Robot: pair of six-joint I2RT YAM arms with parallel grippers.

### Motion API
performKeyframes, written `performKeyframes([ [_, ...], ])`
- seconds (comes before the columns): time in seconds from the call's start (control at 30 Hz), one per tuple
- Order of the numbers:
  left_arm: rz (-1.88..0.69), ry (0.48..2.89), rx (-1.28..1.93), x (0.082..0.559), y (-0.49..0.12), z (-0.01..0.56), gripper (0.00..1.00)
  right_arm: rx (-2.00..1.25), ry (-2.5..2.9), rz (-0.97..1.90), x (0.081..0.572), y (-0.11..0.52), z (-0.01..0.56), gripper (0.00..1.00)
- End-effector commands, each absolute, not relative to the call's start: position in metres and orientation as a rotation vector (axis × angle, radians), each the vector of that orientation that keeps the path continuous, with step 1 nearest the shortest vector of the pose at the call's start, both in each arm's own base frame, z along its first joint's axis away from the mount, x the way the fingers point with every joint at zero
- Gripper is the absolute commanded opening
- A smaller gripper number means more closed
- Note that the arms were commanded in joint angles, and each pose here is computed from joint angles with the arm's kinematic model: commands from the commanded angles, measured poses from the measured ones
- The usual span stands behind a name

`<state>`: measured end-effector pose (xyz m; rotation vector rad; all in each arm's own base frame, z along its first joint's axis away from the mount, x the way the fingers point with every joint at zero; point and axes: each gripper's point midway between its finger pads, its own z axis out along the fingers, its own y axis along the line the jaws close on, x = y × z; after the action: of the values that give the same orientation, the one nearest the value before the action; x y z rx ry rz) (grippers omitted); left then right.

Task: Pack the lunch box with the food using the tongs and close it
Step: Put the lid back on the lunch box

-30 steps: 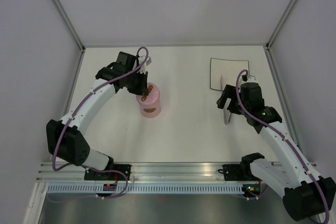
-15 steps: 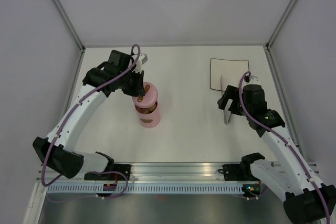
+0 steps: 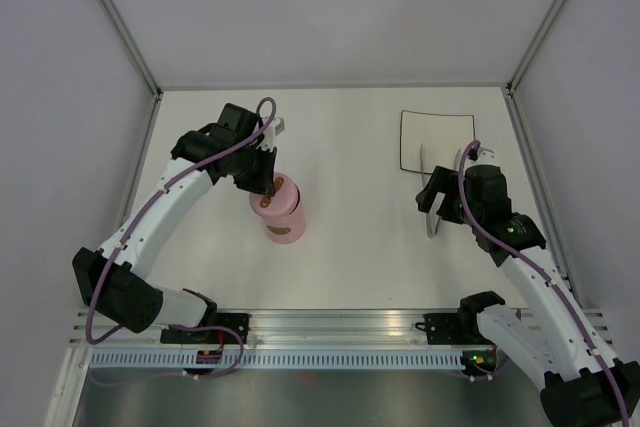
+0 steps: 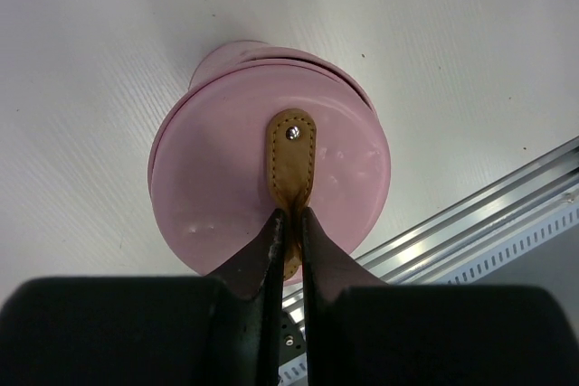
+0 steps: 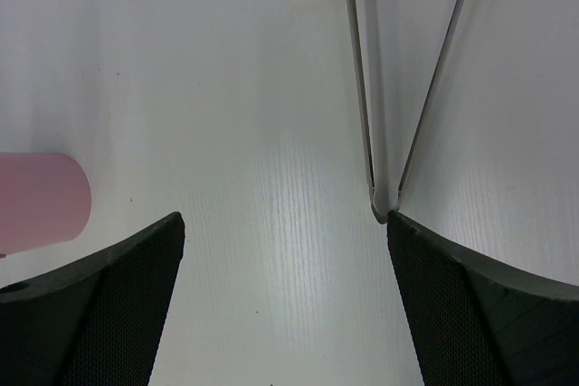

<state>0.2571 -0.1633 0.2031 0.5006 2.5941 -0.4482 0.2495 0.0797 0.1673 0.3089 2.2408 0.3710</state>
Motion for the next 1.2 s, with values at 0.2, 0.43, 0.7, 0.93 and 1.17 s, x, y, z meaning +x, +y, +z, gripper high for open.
performKeyframes([
  [0.2, -0.484, 2.564, 0.498, 0.273, -0.174, 0.198, 0.14, 0.330, 2.229, 0.375, 0.247, 0.078, 0.170, 0.98],
  [0.43, -0.524, 2.549, 0.492, 0.267, -0.179, 0.204, 0.14, 0.333, 2.233, 0.383, 0.248, 0.079, 0.168, 0.98],
  [0.7, -0.502, 2.574, 0.487, 0.263, -0.179, 0.190, 0.14, 0.322, 2.239, 0.382, 0.249, 0.080, 0.167, 0.98],
  [0.93, -0.487, 2.571, 0.488, 0.263, -0.181, 0.186, 0.14, 0.326, 2.239, 0.374, 0.248, 0.079, 0.165, 0.98],
  [1.17, -0.449, 2.616, 0.467, 0.263, -0.177, 0.168, 0.14, 0.325, 2.243, 0.376, 0.248, 0.079, 0.164, 0.98],
])
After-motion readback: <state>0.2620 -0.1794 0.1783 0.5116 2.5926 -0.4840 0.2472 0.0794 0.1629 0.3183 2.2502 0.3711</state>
